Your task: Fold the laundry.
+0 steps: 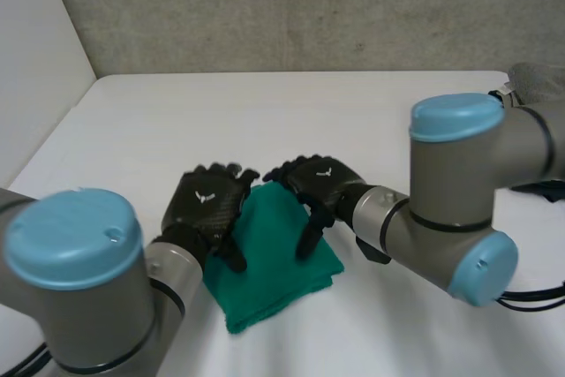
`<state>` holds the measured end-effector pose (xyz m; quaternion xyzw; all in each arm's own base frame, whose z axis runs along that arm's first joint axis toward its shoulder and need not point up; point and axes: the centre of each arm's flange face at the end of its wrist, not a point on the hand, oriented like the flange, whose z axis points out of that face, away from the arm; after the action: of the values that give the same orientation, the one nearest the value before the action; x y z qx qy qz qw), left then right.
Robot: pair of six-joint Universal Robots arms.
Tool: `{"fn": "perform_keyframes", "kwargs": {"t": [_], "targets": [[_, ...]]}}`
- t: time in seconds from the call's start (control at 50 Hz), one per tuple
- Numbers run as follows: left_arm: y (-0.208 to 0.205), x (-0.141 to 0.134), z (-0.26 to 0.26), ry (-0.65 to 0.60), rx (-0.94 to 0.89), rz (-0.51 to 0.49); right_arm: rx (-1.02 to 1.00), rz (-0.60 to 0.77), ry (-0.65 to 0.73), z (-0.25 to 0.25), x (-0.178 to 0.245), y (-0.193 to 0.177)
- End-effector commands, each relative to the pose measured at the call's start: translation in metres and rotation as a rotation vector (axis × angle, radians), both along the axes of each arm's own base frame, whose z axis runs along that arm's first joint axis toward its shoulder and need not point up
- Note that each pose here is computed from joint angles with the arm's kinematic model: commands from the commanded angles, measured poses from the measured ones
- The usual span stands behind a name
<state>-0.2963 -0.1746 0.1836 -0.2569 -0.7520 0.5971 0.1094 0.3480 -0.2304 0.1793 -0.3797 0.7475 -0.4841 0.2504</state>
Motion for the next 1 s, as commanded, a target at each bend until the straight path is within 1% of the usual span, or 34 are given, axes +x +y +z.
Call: {"fn": "perform_keyframes", "kwargs": {"t": [0.02,0.08,0.2,0.22,0.3,0.4,0.42,0.44,0.5,0.52,0.58,0.6,0.62,0.64,0.68,0.74,0.76,0.82,0.84,1.0], "targets": [[0.0,0.0,-0.038,-0.086,0.082,0.028,0.121,0.02,0.101,-0.033,0.007,-0.008],[0.001,0.003,-0.052,-0.126,0.116,0.039,0.129,0.028,0.139,-0.043,0.008,-0.01],[-0.003,0.007,-0.05,-0.148,0.118,0.07,0.007,0.04,0.235,-0.045,0.003,-0.019],[-0.005,0.007,-0.044,-0.142,0.11,0.072,-0.041,0.012,0.252,-0.04,-0.001,-0.027],[-0.007,0.008,-0.013,-0.113,0.069,0.074,-0.157,-0.022,0.254,-0.02,-0.004,-0.033],[-0.02,0.01,0.029,-0.047,-0.032,0.085,-0.274,-0.009,0.228,0.002,-0.005,-0.024],[-0.021,0.01,0.036,-0.035,-0.047,0.08,-0.329,-0.003,0.215,0.012,-0.006,-0.018],[-0.026,0.009,0.048,-0.005,-0.079,0.061,-0.356,0.001,0.209,0.017,-0.007,-0.013],[-0.032,0.006,0.065,0.037,-0.12,0.01,-0.426,0.035,0.203,0.019,-0.011,0.009],[-0.037,0.003,0.074,0.058,-0.139,-0.039,-0.439,0.045,0.205,0.017,-0.012,0.014],[-0.043,-0.001,0.085,0.089,-0.163,-0.12,-0.458,0.084,0.209,0.001,-0.017,0.034],[-0.046,-0.005,0.093,0.109,-0.174,-0.18,-0.454,0.098,0.206,-0.003,-0.017,0.039],[-0.047,-0.006,0.096,0.116,-0.178,-0.214,-0.45,0.112,0.203,-0.007,-0.018,0.045],[-0.047,-0.008,0.099,0.125,-0.178,-0.265,-0.439,0.148,0.201,-0.016,-0.022,0.058],[-0.043,-0.012,0.103,0.14,-0.169,-0.35,-0.42,0.175,0.203,-0.025,-0.025,0.067],[-0.037,-0.017,0.108,0.153,-0.158,-0.449,-0.387,0.225,0.195,-0.041,-0.031,0.081],[-0.034,-0.02,0.111,0.163,-0.155,-0.503,-0.387,0.231,0.19,-0.044,-0.032,0.082],[-0.029,-0.023,0.113,0.173,-0.147,-0.566,-0.416,0.246,0.158,-0.05,-0.032,0.086],[-0.028,-0.024,0.113,0.174,-0.146,-0.574,-0.428,0.242,0.151,-0.05,-0.032,0.085],[-0.026,-0.025,0.111,0.175,-0.138,-0.584,-0.464,0.238,0.137,-0.07,-0.024,0.072]]}}
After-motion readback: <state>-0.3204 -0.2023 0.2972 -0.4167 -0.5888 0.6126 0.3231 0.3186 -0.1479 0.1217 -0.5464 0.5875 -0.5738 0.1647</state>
